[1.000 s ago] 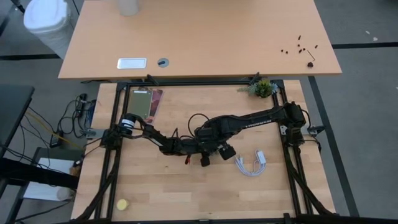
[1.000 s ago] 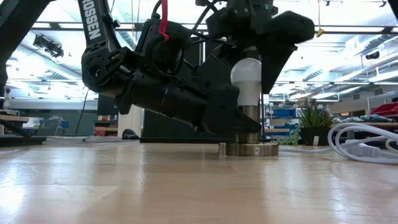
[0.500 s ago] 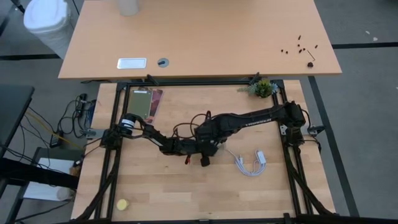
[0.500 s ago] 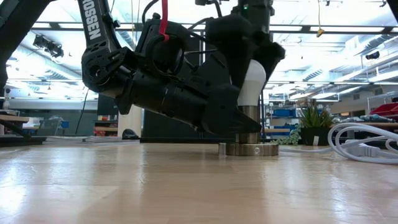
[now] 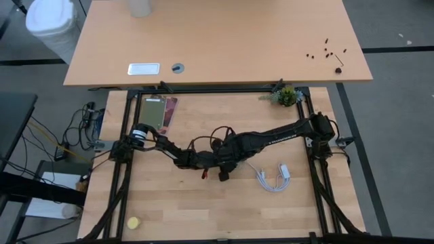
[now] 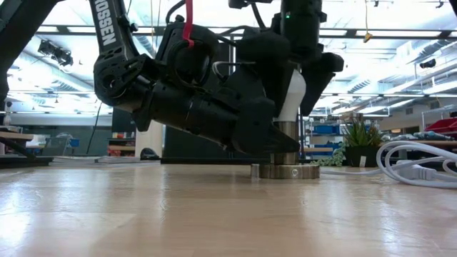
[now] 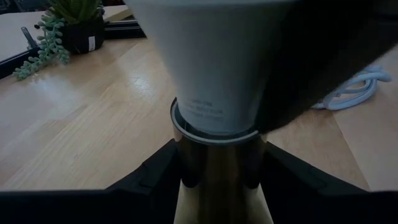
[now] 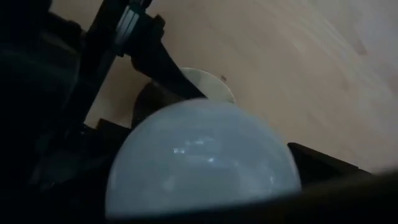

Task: Screw lightbulb
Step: Remove the white lightbulb from the desk lamp

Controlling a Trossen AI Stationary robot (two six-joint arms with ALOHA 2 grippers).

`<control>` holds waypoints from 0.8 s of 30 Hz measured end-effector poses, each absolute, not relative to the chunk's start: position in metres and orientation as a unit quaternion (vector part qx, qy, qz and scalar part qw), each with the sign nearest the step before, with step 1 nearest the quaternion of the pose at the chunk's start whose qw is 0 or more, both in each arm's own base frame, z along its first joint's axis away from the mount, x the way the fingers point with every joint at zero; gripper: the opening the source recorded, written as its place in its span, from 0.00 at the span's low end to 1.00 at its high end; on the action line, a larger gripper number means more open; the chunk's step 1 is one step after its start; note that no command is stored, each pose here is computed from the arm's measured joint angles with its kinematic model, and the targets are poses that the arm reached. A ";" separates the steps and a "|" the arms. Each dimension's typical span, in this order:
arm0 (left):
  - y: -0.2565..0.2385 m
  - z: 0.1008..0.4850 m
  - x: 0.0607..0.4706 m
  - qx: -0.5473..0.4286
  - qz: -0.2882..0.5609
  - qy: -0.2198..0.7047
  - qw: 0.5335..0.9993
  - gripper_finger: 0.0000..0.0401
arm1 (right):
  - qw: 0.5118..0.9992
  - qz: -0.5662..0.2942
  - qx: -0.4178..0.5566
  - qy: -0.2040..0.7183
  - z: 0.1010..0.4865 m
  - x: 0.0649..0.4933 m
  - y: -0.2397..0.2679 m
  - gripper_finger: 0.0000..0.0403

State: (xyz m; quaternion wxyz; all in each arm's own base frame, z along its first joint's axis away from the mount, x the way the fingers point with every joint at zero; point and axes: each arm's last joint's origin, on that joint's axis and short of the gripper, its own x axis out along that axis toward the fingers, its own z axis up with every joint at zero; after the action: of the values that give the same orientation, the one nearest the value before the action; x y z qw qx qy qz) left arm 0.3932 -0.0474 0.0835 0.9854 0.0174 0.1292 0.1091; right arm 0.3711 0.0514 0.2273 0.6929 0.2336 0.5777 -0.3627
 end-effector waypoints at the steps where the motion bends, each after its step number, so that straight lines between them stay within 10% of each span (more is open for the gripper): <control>1: -0.047 0.083 0.393 0.017 0.109 0.129 0.985 0.47 | 0.695 -0.361 0.234 0.576 0.226 0.371 0.052 0.93; 16: -0.047 0.084 0.393 0.017 0.111 0.128 0.985 0.47 | 0.715 -0.307 0.186 0.600 0.225 0.375 0.045 0.62; 24: -0.047 0.084 0.393 0.017 0.111 0.128 0.985 0.47 | 0.727 -0.190 0.090 0.654 0.225 0.374 0.041 0.66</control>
State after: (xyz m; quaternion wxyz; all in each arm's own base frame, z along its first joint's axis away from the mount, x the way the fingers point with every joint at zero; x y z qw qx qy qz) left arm 0.3934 -0.0471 0.0838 0.9854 0.0169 0.1281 0.1110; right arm 0.3742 0.0407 0.2250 0.7272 0.0895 0.6536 -0.1897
